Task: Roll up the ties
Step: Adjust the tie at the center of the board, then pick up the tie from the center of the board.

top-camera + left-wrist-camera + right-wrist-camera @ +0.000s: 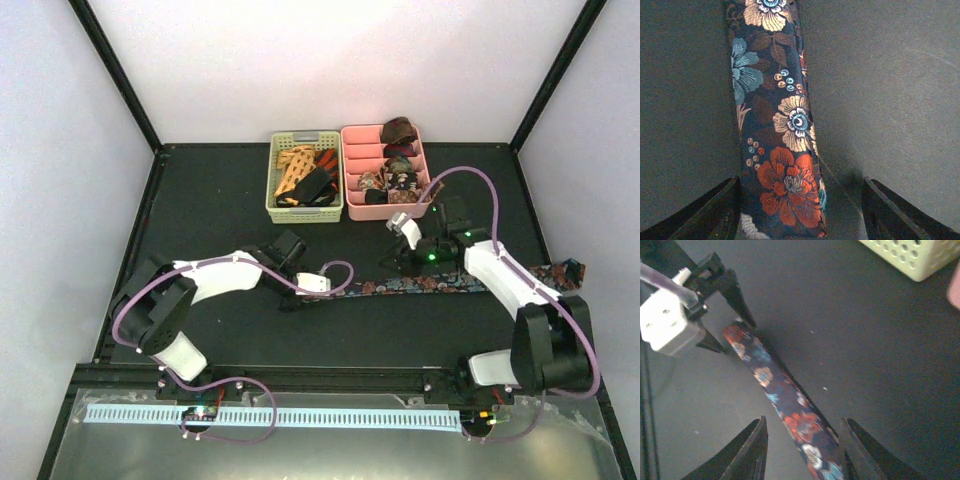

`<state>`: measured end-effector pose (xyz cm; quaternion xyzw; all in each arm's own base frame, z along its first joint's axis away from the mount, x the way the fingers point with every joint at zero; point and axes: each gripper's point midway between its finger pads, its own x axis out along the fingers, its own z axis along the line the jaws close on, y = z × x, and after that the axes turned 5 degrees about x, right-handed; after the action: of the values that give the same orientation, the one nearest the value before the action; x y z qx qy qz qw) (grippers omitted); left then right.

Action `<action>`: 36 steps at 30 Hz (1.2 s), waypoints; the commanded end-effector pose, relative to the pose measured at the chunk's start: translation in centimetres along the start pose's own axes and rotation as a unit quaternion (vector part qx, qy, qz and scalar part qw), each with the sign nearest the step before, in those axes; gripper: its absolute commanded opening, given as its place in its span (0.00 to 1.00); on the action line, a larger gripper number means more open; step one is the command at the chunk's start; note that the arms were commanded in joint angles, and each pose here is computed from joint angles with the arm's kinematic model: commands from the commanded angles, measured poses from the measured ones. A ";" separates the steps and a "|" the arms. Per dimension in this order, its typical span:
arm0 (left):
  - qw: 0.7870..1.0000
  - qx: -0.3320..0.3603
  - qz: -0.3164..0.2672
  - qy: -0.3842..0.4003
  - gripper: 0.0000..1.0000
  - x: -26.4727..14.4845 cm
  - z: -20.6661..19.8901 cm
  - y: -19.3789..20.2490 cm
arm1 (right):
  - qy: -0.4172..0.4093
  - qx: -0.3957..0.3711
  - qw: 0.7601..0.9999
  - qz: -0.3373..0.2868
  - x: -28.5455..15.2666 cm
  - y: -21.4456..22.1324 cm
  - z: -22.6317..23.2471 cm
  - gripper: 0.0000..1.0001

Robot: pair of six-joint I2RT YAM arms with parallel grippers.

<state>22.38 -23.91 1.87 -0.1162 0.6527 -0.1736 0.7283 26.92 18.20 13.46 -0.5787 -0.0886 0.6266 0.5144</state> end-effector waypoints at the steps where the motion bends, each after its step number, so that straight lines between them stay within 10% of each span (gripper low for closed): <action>1: 0.999 -0.024 -0.022 -0.017 0.69 -1.5 0.4 -0.8 | -0.089 0.112 0.989 -0.023 2.1 -2.1 2.5 0.38; 10: 0.998 -0.050 -0.003 -0.030 0.80 -0.5 1.7 -0.3 | -0.126 0.170 0.977 0.036 7.0 -0.7 3.5 0.29; 22: 0.998 -0.018 0.026 -0.062 0.45 -0.3 3.4 0.6 | -0.152 0.215 0.961 0.085 10.1 1.3 4.4 0.23; 28: 0.998 -0.047 -0.020 -0.039 0.69 -1.6 2.4 0.0 | -0.171 0.228 0.952 0.112 12.3 1.8 5.3 0.18; 36: 0.996 -0.086 -0.032 -0.009 0.69 -1.3 2.1 0.8 | -0.168 0.250 0.947 0.112 14.1 1.4 4.7 0.12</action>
<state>25.16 -22.38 3.09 -0.1820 0.6364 -0.1346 0.7374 24.25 29.04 4.55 -0.3338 0.0629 0.7711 0.5386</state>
